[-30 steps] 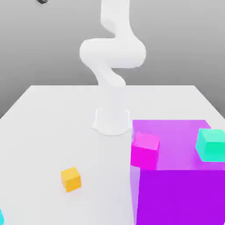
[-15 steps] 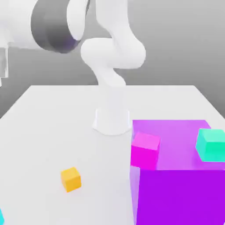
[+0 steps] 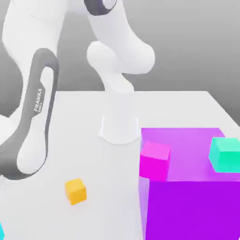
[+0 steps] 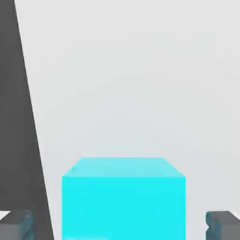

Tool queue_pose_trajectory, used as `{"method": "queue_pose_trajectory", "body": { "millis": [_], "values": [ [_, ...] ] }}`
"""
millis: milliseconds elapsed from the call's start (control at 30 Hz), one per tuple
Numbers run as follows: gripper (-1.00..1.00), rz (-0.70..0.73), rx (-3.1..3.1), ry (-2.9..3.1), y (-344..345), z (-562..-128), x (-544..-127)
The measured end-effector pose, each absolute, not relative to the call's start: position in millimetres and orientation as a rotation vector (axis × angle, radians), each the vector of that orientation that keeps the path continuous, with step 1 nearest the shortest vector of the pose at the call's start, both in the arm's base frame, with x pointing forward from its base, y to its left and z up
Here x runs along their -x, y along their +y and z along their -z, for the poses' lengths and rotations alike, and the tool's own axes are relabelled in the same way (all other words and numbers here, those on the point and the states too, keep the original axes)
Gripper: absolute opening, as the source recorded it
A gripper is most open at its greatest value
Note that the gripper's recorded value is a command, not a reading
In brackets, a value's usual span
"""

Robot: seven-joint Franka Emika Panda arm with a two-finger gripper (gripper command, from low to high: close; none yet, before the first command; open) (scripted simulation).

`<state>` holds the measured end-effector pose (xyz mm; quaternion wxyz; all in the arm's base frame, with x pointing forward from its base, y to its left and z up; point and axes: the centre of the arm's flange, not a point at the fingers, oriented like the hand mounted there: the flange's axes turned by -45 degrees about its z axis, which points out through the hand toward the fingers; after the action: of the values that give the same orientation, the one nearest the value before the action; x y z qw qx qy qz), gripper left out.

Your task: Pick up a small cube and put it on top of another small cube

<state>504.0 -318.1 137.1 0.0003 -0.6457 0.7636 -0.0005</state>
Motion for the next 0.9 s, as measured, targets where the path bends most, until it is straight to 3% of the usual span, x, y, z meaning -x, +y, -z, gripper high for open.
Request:
{"method": "queue_pose_trajectory", "body": {
  "millis": [167,300,600,800,900],
  "values": [
    [-1.0,0.003,2.027,2.399,-318.4,-137.9,-504.0],
    [-1.0,0.001,2.044,2.381,-314.1,-192.8,-506.3],
    [-1.0,-0.022,2.643,1.577,-132.8,-338.0,-555.4],
    [-1.0,-0.012,2.974,0.871,19.7,-425.7,-531.8],
    [-1.0,-0.003,3.069,0.596,62.2,-456.5,-505.9]
  ]
}}
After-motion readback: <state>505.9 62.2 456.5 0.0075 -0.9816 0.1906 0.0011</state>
